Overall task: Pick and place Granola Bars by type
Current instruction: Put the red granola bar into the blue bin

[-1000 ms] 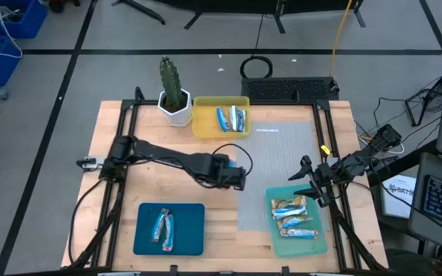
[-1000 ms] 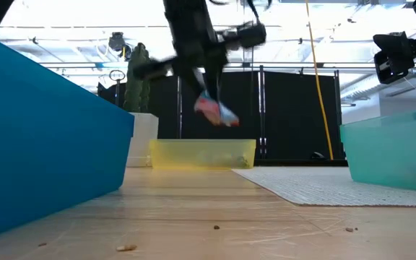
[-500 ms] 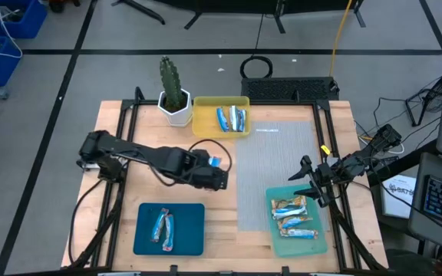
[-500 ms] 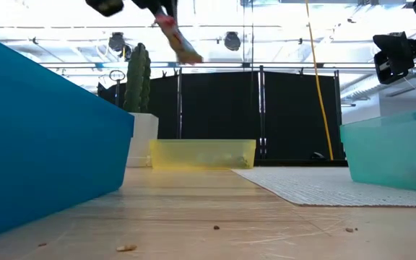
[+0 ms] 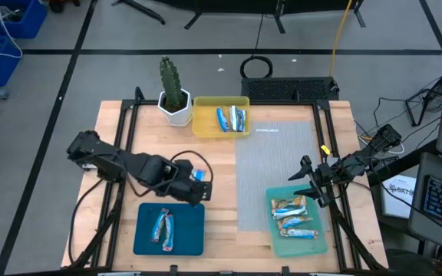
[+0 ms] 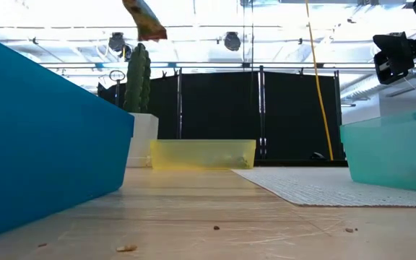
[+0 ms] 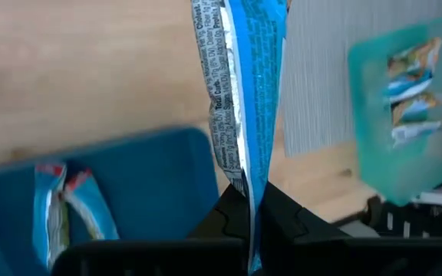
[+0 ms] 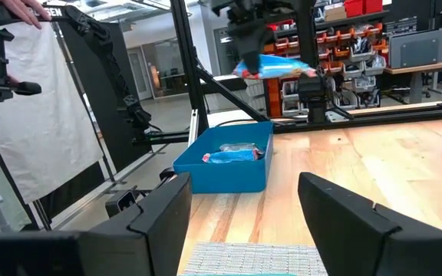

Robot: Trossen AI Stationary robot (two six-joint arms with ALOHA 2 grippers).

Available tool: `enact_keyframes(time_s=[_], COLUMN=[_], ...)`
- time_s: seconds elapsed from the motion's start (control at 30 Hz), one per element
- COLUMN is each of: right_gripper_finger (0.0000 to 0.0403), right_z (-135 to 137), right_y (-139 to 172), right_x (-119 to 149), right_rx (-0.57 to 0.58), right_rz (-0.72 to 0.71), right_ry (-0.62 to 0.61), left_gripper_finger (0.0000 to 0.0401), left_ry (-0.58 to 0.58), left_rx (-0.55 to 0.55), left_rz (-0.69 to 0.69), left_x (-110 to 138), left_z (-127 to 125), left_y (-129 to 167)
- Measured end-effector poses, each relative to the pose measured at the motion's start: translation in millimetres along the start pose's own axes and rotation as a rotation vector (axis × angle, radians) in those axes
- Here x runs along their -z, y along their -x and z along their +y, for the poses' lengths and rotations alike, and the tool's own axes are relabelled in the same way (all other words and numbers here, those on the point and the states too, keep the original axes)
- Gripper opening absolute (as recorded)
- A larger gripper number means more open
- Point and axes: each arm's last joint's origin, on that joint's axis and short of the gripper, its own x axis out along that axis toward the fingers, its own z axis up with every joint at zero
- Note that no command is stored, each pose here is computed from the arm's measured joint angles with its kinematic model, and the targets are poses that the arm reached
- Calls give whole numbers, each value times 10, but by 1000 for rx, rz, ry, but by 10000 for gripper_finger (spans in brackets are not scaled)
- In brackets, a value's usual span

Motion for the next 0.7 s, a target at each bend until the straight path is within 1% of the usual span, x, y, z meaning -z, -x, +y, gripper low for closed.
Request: enact_keyframes(time_s=[0.13,0.23,0.47,0.7], right_gripper_finger=[232,233,228,231], right_z=[0,0,0,0], right_y=[0,0,0,0], right_x=[0,0,0,0], right_rx=[0,0,0,0], right_rz=[0,0,0,0], right_ry=[0,0,0,0], left_gripper_finger=[7,7,7,7], left_ry=[17,46,132,170], left_rx=[-11,-43,-148,-223], left_rz=[47,58,27,-20], left_x=[204,376,719,938], left_z=[94,165,318,382], left_y=[95,104,19,-157])
